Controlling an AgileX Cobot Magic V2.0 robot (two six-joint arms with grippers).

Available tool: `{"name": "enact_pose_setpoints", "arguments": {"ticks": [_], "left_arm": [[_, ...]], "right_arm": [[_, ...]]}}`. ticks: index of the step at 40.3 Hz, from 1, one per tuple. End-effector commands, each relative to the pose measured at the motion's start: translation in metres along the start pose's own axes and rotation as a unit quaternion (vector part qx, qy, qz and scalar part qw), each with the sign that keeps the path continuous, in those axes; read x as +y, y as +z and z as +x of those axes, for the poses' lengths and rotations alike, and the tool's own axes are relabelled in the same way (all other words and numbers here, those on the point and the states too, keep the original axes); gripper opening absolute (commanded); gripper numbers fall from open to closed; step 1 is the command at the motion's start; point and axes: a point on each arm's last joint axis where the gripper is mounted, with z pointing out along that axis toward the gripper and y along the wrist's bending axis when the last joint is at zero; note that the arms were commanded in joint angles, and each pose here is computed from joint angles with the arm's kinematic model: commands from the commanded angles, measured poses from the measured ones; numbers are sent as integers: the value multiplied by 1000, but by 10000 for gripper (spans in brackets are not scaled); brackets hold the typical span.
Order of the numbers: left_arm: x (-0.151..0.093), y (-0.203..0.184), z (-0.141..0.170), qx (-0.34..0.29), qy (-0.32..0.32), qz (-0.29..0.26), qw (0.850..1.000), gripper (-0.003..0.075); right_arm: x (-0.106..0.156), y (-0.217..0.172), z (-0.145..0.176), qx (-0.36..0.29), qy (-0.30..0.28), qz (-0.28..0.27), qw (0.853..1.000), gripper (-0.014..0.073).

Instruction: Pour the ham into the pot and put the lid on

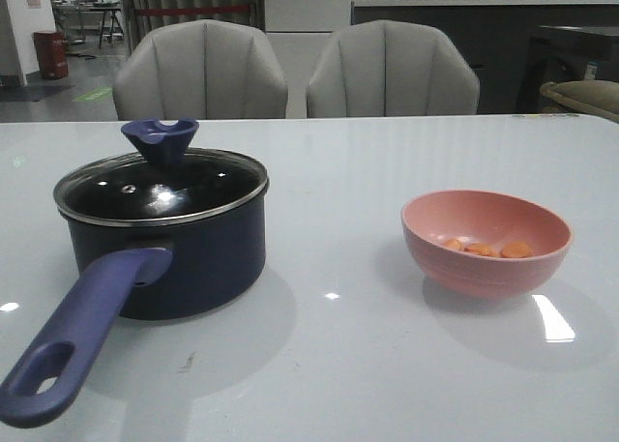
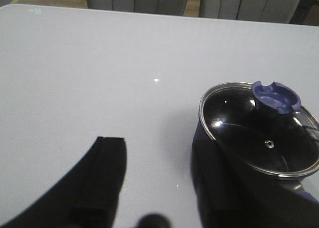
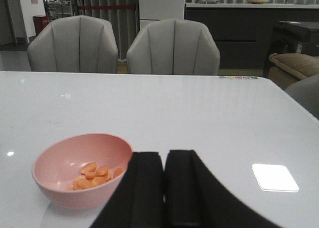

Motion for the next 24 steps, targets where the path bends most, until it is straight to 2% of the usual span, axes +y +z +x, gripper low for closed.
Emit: {"name": "enact_pose_setpoints", "arguments": {"ticks": [1,4,15,24], "left_arm": [[-2,-2,-18,-52,-4,5,999,553],[-2,-2,-17,-47,-4,6,999,590],[-4,-4,-25,-34,-4,9,999,585],[-13,10,-65,63,-1,17,998,585]], "right_arm": [[0,-2,-10,-54,-8,0,999,138],[0,-2,-10,-54,-8,0,999,138],[0,-2,-10,-54,-8,0,999,138],[0,-2,-10,-54,-8,0,999,138]]}}
